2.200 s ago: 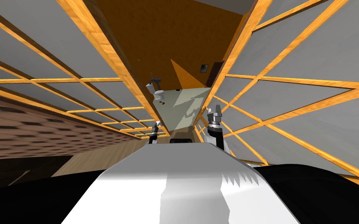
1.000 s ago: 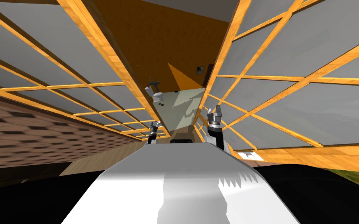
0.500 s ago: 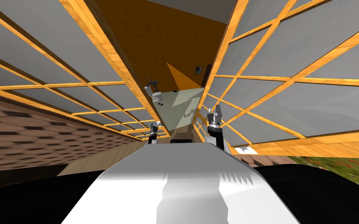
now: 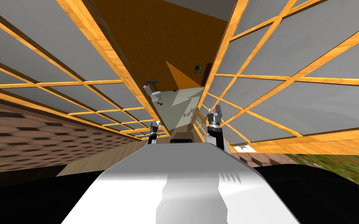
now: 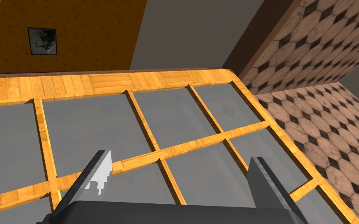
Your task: Pull the door open
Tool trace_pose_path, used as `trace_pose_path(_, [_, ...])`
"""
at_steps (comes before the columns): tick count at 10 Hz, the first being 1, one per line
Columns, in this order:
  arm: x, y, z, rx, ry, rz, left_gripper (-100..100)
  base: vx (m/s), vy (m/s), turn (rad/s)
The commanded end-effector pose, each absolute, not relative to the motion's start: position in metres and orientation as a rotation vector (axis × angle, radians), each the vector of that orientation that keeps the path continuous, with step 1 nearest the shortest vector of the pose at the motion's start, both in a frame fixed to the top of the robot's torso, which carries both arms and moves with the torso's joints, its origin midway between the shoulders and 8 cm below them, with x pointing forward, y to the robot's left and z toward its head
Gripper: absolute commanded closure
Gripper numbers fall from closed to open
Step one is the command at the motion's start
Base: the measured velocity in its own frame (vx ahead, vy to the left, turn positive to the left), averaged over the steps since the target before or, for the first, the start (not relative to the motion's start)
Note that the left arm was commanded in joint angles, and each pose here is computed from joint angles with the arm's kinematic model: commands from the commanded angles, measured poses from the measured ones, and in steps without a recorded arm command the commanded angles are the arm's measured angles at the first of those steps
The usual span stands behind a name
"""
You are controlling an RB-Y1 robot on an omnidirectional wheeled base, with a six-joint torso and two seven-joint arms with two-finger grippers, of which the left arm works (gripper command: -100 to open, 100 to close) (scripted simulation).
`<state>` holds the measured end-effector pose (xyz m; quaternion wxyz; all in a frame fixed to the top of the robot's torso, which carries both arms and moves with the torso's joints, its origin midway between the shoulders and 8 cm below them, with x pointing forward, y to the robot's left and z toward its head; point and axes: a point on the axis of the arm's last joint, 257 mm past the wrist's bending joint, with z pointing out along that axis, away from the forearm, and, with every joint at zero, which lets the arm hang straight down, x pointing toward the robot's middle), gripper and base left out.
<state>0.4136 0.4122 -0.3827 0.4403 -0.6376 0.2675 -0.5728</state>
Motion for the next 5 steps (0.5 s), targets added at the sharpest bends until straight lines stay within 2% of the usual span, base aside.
trace_pose_path(1, [0.415,0.3896,-0.3881,-1.635,0.623,-1.495,-100,-0.073,0.036,-0.072])
trace_pose_path(3, [0.415,0.3891,-0.3883,-1.666,0.575,-1.532,-100,-0.061,0.02,-0.062])
trace_pose_path(5, [0.415,0.3891,-0.3883,-1.674,0.564,-1.543,-100,-0.034,0.004,0.001])
